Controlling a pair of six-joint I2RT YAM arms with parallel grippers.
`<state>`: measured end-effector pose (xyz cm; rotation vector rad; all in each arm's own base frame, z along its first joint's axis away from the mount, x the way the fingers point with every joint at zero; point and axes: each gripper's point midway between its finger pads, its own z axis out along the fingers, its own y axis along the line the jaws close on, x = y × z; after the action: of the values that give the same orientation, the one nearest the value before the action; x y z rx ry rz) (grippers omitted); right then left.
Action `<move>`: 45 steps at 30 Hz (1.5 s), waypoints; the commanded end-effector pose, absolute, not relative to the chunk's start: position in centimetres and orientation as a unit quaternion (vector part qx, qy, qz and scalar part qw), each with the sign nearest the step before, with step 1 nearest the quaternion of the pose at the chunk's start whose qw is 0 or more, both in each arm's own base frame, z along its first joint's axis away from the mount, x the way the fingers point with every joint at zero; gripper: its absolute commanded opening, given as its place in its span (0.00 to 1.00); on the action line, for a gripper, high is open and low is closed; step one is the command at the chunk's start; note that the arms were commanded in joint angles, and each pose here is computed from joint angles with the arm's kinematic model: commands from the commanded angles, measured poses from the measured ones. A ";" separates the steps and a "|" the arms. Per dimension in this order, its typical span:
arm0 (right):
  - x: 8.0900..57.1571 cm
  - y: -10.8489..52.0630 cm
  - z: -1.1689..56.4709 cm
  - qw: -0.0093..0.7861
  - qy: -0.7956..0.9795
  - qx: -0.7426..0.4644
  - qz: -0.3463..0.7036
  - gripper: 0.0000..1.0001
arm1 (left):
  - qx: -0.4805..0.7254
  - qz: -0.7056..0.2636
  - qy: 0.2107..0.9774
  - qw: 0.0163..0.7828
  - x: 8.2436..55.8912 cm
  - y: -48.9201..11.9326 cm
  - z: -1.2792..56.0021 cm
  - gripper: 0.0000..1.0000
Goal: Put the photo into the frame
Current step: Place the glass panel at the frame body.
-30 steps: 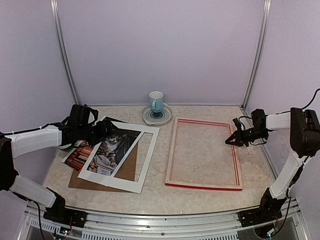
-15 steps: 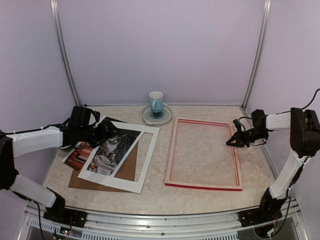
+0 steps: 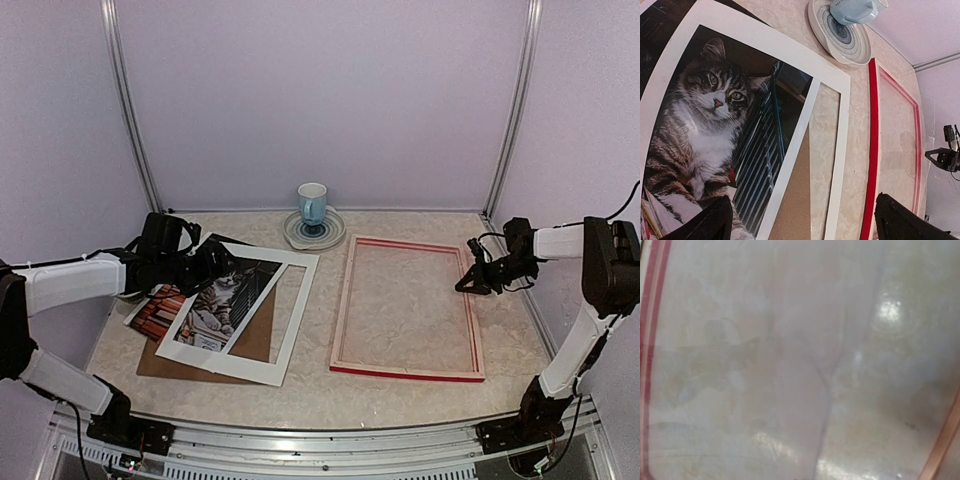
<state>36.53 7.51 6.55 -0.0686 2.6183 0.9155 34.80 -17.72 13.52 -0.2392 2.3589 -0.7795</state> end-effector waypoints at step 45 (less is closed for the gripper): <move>36.3 6.6 6.3 0.180 0.937 -0.018 0.300 0.30 | -0.089 -0.306 0.895 0.313 34.5 -18.2 13.1 0.98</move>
<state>36.46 6.53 5.84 -0.0540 2.6530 0.8355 34.47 -17.79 13.08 -0.2484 2.3722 -0.7912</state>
